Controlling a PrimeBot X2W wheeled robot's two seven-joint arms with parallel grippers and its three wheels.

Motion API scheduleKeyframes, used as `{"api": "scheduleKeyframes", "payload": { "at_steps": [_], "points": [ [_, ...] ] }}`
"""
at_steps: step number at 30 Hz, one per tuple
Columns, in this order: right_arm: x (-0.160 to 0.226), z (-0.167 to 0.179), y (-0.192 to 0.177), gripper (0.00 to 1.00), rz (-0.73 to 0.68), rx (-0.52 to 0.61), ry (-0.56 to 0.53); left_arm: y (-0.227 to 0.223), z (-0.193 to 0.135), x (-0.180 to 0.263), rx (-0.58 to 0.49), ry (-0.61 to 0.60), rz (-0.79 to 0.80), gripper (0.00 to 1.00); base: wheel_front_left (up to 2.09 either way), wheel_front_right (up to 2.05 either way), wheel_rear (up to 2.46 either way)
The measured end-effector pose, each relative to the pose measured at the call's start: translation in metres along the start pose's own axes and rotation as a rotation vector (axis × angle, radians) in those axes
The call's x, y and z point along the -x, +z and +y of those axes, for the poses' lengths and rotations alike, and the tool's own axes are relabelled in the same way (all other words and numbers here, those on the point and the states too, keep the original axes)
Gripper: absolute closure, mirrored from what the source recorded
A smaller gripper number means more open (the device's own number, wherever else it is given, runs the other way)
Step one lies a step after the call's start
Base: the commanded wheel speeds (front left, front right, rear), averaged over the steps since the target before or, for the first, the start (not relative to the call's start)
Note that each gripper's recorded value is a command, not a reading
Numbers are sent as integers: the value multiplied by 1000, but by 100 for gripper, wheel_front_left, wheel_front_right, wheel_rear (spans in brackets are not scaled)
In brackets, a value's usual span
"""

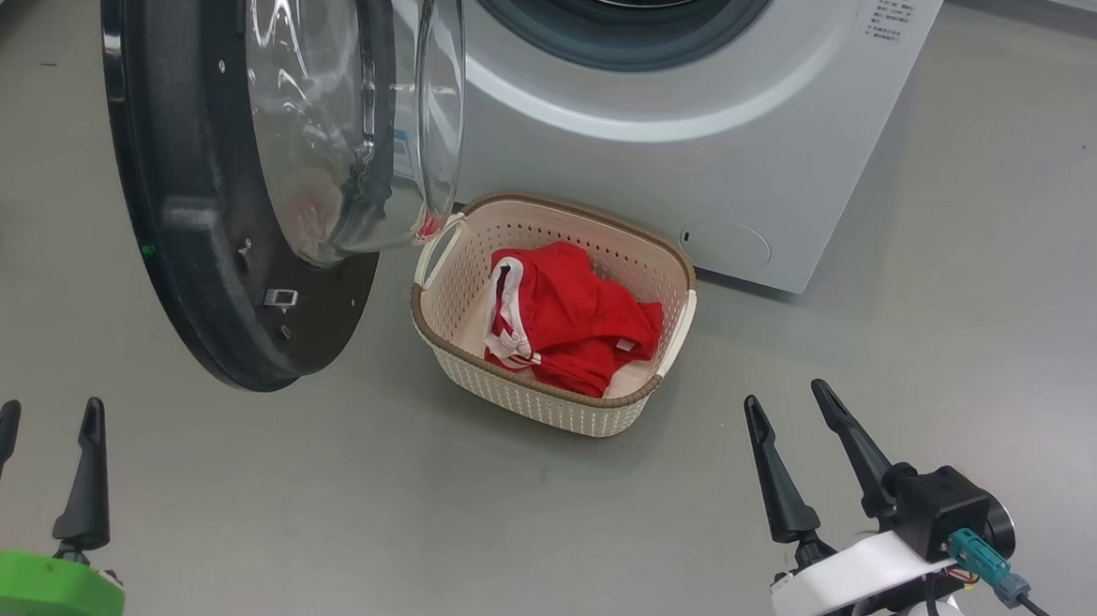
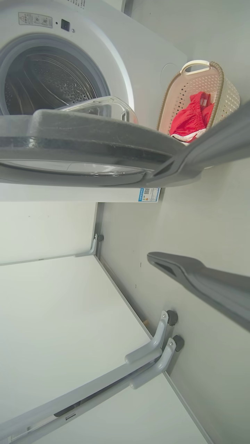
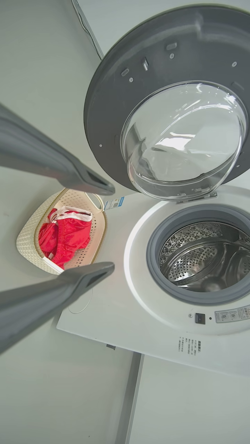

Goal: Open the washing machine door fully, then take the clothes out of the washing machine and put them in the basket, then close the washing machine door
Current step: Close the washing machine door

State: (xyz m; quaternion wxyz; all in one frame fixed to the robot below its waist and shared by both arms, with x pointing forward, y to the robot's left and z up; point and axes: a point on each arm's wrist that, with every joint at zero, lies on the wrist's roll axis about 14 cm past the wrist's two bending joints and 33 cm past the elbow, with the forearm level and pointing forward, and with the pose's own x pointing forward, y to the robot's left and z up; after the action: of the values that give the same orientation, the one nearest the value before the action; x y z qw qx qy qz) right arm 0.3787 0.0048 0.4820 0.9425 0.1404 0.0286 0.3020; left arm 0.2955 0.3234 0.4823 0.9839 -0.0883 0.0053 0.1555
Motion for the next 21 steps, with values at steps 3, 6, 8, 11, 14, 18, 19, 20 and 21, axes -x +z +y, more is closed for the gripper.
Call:
{"api": "scheduleKeyframes", "payload": {
  "at_steps": [3,6,8,11,14,18,19,20,21],
  "points": [
    [0,0,0,0,0,0,1,-2,-1,0,-5,-2,7,0,0,0,0],
    [0,1,1,0,-2,1,1,-4,0,1,-7,-2,11,0,0,0,0],
    [0,1,1,0,-2,1,1,-4,0,1,-6,-1,6,0,0,0,0],
    [0,1,1,0,-4,2,1,-5,0,1,-11,-1,9,0,0,0,0],
    [1,1,1,0,-4,2,0,-5,0,1,-12,-1,11,0,0,0,0],
    [4,1,-1,0,3,-1,-5,-6,0,1,-12,-1,14,0,0,0,0],
    [4,0,-1,0,4,-2,-5,-6,0,1,-12,-1,14,0,0,0,0],
    [4,0,-1,0,4,-2,-6,-6,0,1,-12,-2,14,0,0,0,0],
    [4,0,-1,0,4,-2,-6,-7,0,1,-12,-2,15,0,0,0,0]
  ]
}}
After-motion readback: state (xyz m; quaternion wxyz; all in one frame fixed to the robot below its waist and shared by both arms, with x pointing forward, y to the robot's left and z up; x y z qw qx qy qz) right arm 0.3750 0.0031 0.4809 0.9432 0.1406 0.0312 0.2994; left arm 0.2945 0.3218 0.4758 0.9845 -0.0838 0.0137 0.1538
